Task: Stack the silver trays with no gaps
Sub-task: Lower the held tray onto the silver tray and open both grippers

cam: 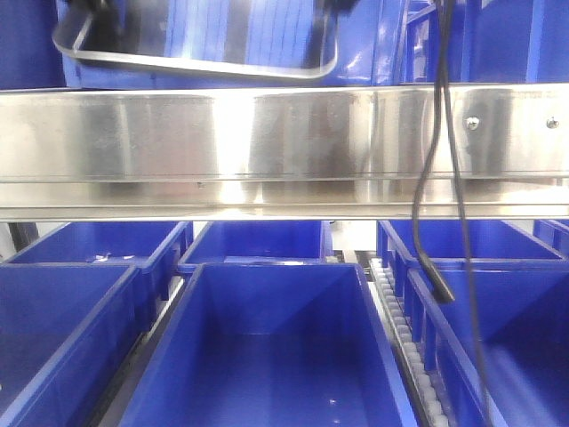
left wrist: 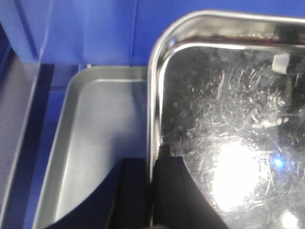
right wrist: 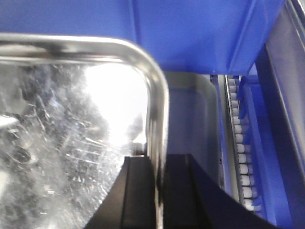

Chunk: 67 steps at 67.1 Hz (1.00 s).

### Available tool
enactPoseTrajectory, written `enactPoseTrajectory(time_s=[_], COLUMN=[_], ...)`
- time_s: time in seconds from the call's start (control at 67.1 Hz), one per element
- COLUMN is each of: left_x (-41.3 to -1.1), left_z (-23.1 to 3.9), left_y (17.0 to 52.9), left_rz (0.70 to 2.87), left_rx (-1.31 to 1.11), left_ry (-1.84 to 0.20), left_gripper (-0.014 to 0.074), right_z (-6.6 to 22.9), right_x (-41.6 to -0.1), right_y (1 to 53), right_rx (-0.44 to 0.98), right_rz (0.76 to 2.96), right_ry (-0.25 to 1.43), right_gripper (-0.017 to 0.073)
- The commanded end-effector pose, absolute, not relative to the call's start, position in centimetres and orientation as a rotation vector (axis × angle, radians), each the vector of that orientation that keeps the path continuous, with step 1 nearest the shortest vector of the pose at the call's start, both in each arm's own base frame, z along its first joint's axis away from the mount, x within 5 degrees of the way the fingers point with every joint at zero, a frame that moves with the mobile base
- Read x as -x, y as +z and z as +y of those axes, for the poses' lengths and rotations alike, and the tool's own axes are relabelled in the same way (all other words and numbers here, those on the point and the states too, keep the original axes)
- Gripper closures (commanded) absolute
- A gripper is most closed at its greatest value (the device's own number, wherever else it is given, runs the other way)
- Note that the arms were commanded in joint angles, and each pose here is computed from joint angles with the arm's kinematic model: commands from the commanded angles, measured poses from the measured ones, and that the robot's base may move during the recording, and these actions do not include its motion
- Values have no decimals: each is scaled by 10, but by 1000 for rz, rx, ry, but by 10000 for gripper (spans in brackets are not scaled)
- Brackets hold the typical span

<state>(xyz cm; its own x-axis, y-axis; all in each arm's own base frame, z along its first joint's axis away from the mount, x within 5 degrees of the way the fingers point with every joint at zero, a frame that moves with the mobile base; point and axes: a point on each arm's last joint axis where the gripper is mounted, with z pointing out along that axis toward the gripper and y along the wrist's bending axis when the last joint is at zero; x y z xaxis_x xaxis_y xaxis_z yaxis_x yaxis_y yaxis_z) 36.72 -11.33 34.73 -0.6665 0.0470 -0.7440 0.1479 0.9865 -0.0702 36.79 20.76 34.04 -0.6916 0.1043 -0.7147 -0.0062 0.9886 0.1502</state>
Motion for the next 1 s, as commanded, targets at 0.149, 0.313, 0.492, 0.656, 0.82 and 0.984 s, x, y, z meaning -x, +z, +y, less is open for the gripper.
enactPoseTrajectory(time_s=[0.149,0.313,0.492,0.656,0.82,0.984], left_x=[-370,-371,-374,-377,-378,-378], left_z=[-137,-136,-124,-108,-103,-102], left_y=[345,344,343,341,340,340], left_rz=[2280,2279,2298,2321,2322,2320], left_rx=[-112,-120,-15,20,22,16], left_ry=[-319,-296,-274,-214,-188,-177], left_gripper=[591,378,304,316,316,316], right_z=[232,233,229,220,215,215], right_x=[-366,-368,-368,-371,-374,-374], right_y=[349,342,340,338,338,338], right_rx=[-35,-40,-39,-63,-73,-73], right_rz=[2251,2280,2300,2323,2317,2317], right_ry=[391,373,321,272,256,256], right_gripper=[561,424,266,250,250,250])
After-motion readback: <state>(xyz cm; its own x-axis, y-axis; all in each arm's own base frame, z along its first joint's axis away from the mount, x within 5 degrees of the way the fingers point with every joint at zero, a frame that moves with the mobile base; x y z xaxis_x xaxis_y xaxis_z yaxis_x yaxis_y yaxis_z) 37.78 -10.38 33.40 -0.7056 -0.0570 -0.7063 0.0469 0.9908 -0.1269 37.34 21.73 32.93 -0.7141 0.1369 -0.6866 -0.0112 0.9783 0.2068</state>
